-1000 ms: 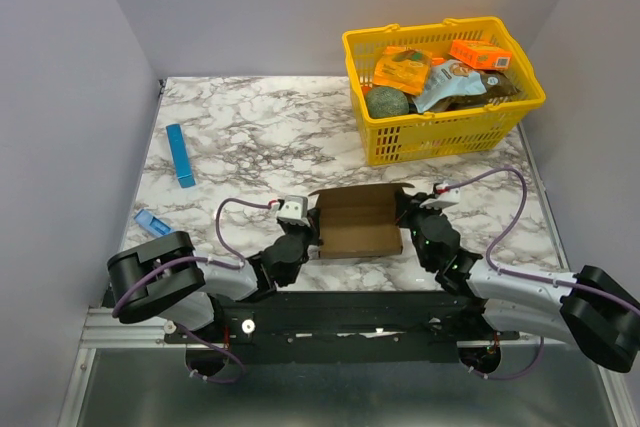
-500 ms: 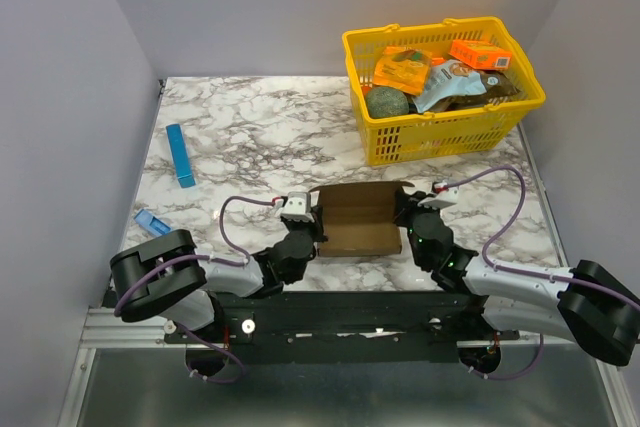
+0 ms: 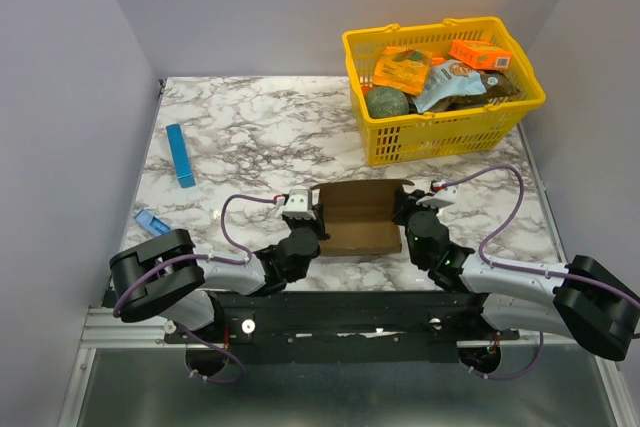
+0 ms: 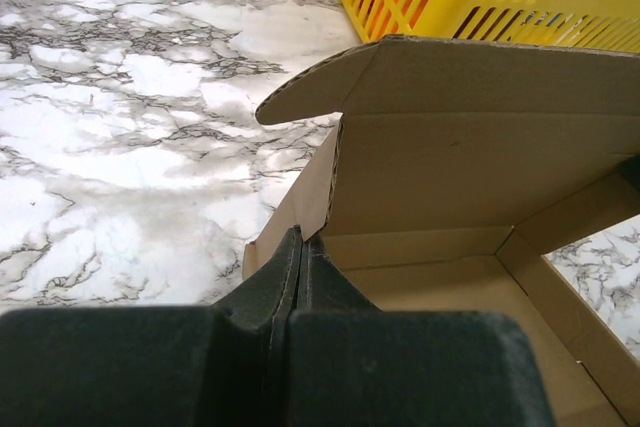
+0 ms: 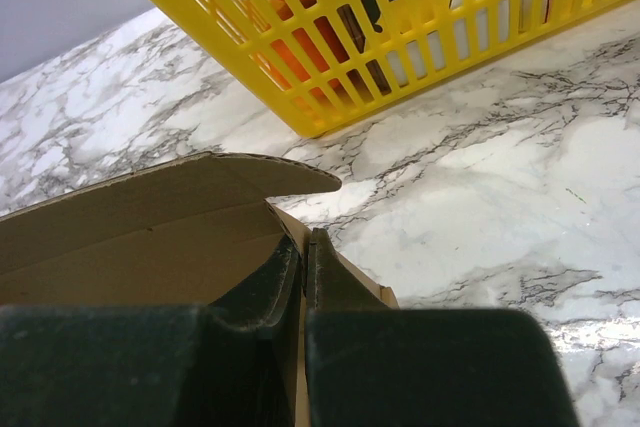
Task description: Fold the paper box
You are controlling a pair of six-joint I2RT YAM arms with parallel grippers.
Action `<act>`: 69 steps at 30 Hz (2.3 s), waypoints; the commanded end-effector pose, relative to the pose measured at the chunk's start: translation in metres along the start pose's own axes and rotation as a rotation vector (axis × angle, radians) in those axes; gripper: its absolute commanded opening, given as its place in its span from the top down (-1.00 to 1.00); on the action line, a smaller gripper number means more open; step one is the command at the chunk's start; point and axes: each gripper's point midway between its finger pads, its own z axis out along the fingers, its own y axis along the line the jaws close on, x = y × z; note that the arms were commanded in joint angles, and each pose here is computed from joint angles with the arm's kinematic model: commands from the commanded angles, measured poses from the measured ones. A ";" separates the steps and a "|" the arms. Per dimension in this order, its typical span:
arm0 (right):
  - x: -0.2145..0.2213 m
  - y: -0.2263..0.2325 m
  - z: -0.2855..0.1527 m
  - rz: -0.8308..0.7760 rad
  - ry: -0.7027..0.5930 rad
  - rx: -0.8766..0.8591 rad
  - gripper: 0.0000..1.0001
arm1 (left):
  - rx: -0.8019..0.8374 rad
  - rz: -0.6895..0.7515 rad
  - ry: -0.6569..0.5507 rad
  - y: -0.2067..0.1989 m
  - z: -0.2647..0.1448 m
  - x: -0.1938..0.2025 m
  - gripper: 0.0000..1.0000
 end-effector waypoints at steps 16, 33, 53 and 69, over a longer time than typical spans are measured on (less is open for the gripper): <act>0.061 -0.019 -0.018 -0.117 0.202 0.005 0.79 | 0.128 -0.087 0.104 -0.047 -0.005 0.014 1.00; 0.062 -0.025 -0.029 -0.091 0.224 -0.001 0.69 | 0.190 0.106 0.194 -0.012 -0.029 0.062 1.00; 0.043 0.021 -0.106 -0.094 0.371 -0.527 -0.57 | 0.037 0.335 0.180 0.005 -0.029 0.074 1.00; -0.027 0.099 -0.164 -0.157 0.409 -0.937 -0.57 | 0.065 0.264 0.130 0.007 -0.037 0.051 1.00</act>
